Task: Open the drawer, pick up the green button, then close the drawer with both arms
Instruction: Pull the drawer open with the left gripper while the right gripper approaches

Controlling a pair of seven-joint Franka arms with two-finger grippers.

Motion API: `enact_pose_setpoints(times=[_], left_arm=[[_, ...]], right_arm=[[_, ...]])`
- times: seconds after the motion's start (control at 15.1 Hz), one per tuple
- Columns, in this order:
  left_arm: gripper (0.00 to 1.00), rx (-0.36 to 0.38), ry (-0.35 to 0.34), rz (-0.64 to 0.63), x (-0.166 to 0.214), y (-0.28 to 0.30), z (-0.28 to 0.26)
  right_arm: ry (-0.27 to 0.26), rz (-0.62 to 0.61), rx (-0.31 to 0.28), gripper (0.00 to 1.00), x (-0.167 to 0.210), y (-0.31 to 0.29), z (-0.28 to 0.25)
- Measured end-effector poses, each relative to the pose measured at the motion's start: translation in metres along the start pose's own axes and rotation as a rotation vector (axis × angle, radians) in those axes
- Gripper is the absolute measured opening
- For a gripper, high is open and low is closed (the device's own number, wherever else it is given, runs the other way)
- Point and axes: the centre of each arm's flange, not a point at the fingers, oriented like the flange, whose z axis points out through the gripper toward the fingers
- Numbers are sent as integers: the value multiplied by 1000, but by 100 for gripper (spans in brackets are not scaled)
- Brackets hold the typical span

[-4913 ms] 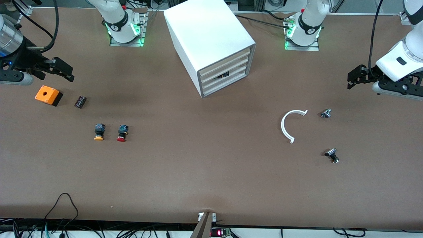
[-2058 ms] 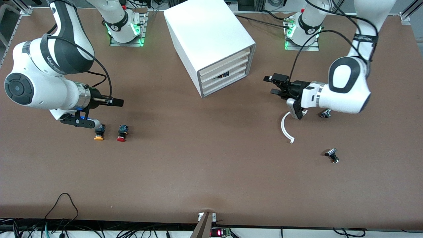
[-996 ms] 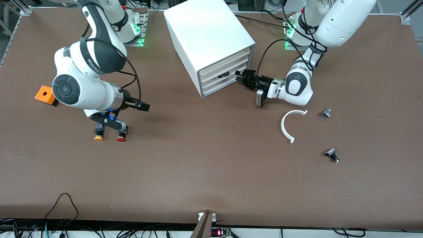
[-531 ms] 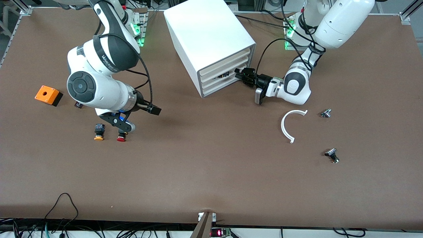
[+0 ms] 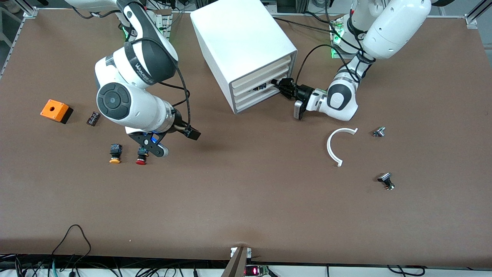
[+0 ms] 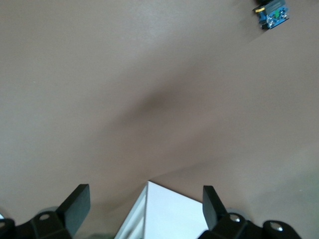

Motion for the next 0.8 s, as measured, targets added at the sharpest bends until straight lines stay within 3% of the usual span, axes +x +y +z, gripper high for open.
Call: enact_pose_setpoints(times=[0.33, 0.8], left_arm=[[15, 18, 19, 20, 10, -1, -16], [15, 185, 18, 54, 67, 14, -124]], right_arm=[[11, 62, 28, 100, -11, -22, -4], [21, 162, 69, 100, -41, -57, -5]])
